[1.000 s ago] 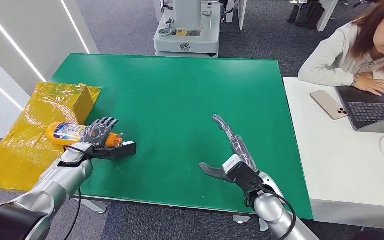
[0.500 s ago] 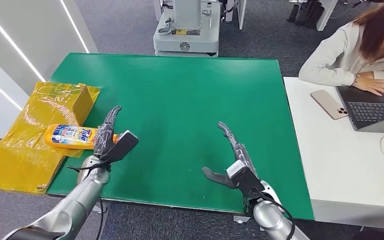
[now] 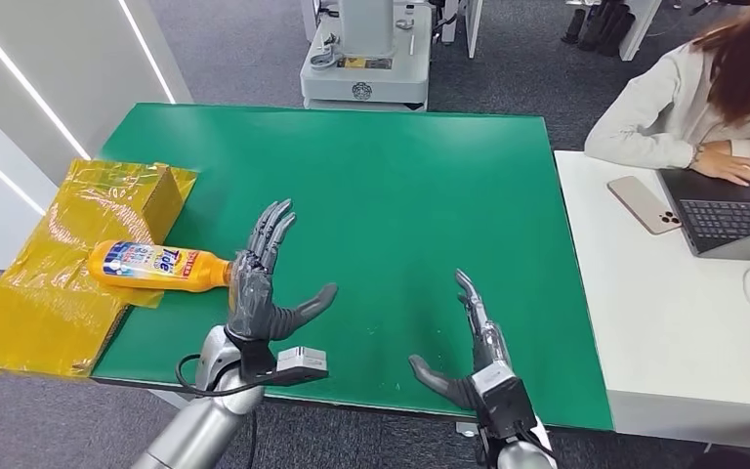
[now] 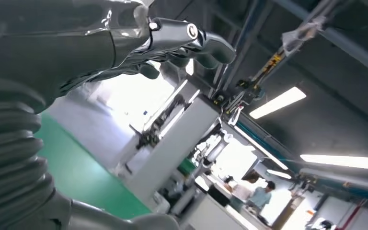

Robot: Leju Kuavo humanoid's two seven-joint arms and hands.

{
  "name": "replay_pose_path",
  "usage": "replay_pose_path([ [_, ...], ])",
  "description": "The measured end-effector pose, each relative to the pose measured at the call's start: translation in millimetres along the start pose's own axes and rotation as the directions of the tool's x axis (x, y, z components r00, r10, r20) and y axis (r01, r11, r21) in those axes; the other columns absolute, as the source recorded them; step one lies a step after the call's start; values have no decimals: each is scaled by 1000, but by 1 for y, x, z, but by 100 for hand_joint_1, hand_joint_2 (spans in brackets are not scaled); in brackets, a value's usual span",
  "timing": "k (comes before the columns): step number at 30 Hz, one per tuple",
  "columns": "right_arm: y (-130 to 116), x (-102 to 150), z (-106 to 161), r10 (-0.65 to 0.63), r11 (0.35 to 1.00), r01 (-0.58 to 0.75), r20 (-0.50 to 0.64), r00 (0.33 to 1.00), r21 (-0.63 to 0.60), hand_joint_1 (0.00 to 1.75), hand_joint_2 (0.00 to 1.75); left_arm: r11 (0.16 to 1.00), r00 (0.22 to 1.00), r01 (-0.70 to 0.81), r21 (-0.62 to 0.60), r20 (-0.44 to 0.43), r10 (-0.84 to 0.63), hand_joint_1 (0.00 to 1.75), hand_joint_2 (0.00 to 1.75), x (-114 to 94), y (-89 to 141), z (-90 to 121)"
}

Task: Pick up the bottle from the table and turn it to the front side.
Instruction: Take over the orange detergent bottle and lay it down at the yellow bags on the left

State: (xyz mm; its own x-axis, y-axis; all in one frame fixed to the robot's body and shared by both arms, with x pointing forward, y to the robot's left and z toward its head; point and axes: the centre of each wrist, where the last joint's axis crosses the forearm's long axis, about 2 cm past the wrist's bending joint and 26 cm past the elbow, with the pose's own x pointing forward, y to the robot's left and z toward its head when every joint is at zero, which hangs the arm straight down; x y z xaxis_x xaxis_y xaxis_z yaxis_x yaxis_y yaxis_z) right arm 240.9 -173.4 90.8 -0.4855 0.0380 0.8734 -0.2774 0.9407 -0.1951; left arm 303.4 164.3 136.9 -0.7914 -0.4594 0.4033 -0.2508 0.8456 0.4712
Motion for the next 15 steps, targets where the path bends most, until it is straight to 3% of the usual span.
replay_pose_path([
  [2, 4, 6, 12, -15, 999, 15, -2, 1000, -40, 0, 175, 982, 974, -186, 18, -132, 186, 0, 175, 9, -12, 7],
  [5, 8, 12, 27, -41, 995, 40, -14, 999, -96, 0, 175, 899, 843, -436, 34, -334, 421, 0, 175, 18, -26, 23],
  [7, 9, 16, 37, -66, 989, 61, -32, 997, -136, 0, 175, 846, 755, -530, 58, -422, 502, 0, 175, 21, -31, 35],
  [10, 12, 20, 50, -103, 977, 89, -62, 993, -195, 0, 175, 800, 669, -594, 82, -503, 548, 0, 175, 24, -35, 54],
  [15, 15, 24, 65, -168, 956, 135, -109, 980, -261, 0, 175, 777, 605, -623, 94, -572, 554, 0, 175, 26, -37, 76],
])
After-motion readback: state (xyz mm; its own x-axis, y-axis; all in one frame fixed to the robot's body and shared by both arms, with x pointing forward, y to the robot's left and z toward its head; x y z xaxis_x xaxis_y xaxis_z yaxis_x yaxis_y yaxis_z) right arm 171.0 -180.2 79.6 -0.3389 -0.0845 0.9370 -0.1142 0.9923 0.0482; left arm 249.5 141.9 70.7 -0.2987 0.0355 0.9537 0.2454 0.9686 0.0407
